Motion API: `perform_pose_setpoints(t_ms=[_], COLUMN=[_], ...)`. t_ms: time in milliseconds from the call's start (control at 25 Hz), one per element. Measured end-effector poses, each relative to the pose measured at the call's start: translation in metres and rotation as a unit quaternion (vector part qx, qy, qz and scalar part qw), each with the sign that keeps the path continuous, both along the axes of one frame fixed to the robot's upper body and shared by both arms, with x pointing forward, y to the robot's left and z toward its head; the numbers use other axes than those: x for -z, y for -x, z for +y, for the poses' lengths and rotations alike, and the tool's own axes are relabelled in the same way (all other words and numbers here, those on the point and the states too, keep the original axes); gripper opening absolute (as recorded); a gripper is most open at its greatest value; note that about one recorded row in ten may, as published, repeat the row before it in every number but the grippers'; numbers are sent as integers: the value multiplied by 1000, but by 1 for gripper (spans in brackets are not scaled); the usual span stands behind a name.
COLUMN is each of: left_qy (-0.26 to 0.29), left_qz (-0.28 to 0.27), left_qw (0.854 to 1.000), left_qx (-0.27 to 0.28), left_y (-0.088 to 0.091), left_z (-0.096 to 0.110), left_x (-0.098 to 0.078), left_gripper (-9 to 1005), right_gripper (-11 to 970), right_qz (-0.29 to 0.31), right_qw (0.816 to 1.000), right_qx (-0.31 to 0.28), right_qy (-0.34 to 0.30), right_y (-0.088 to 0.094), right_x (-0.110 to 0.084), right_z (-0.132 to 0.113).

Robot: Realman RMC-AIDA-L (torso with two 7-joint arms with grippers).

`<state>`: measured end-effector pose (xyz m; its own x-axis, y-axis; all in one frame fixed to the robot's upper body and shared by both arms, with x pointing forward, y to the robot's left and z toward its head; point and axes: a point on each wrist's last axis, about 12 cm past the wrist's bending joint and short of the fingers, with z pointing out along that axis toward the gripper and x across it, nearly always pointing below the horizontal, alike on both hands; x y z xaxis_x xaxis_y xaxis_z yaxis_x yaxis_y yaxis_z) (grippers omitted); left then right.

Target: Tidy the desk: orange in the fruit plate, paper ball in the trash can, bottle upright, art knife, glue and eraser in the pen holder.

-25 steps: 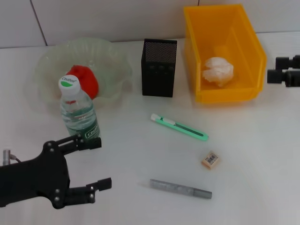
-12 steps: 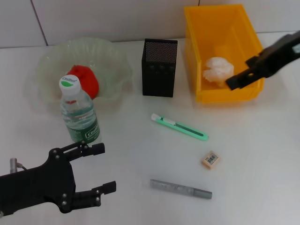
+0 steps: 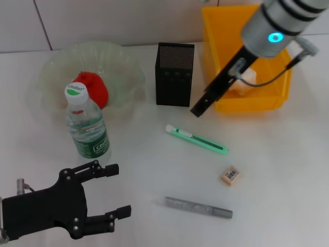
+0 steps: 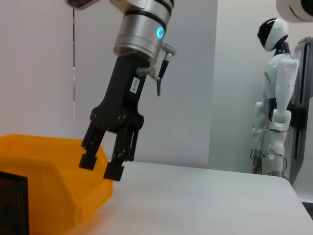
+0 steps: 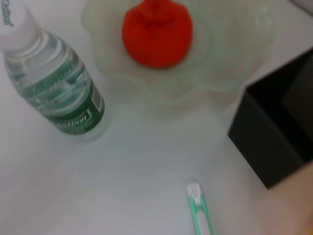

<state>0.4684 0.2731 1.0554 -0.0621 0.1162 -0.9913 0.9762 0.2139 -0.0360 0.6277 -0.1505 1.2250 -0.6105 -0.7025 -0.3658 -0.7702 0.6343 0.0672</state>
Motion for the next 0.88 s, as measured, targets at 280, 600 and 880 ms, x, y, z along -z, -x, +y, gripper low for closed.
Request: perform_pose_setpoints(t_ms=[280,600,880], left_qy=[-9,-12,-10], left_qz=[3,3,5], left_qw=[1000,1000,1000], left_qx=[2,1,1], left_y=[0,0,3], left_z=[-3,-3,-2], left_x=[4,5,6], left_gripper=[817,817,816], right_gripper=[833,833,832], right_qz=[9,7,9], right_qw=[1000,999,1000], right_qx=[-14,-13,-5], right_qy=[25,44,19], right_y=[-12,-13,-13], right_x=[24,48,64], right_z=[26,34,37])
